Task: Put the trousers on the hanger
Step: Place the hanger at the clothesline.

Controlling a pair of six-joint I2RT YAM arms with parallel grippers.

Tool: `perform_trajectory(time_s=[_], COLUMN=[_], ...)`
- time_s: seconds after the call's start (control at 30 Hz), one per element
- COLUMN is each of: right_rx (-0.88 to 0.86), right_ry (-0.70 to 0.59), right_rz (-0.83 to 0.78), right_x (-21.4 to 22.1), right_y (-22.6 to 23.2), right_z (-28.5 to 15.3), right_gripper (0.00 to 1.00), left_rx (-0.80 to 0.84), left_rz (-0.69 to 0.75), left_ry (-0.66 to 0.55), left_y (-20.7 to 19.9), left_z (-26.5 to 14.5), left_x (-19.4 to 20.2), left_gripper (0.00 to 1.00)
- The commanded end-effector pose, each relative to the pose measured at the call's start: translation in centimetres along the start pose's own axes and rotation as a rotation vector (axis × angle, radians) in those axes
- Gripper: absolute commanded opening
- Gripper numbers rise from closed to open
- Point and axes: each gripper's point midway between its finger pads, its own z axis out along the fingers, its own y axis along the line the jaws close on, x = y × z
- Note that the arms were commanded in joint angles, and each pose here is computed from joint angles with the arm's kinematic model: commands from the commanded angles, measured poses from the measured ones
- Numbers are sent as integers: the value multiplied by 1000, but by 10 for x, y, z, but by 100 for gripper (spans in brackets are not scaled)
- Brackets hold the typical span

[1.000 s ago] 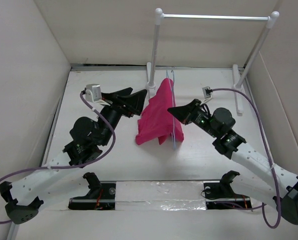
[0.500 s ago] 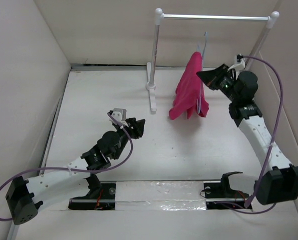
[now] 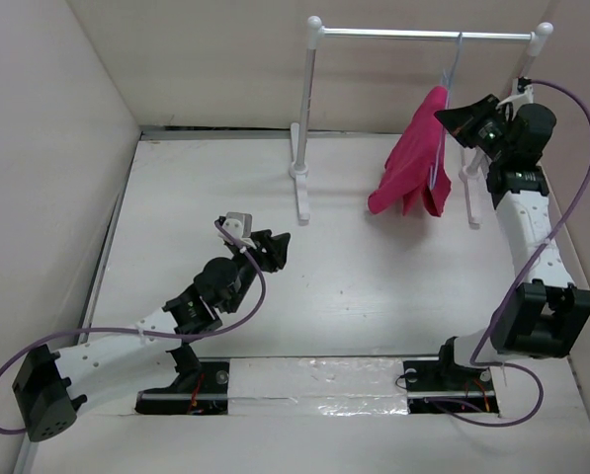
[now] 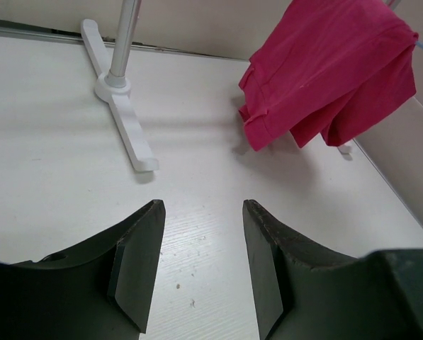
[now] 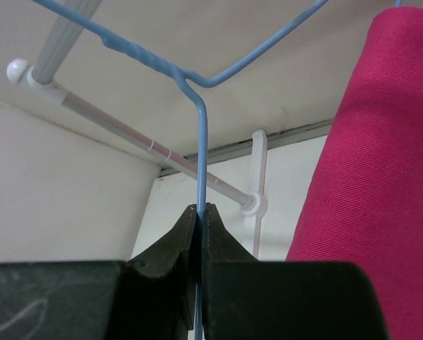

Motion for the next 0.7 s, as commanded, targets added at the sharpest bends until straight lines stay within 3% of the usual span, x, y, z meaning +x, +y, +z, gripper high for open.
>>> perform_trajectory(time_s=[0.0, 0.43, 0.67], right_rx=[-248, -138, -119], right_ry=[-167, -194, -158], right_rz=[-155, -127, -90], right_x=[-71, -132, -142], right_y=[76, 20, -4], right_z=[-21, -6, 12], right_gripper=[0, 0, 0], left_rx=[29, 16, 10], left_rz=[-39, -27, -27], left_ry=[-74, -55, -59], left_y=[-12, -12, -10], left_z=[3, 7, 6], left_x=[-28, -24, -26], left_gripper=[46, 47, 47])
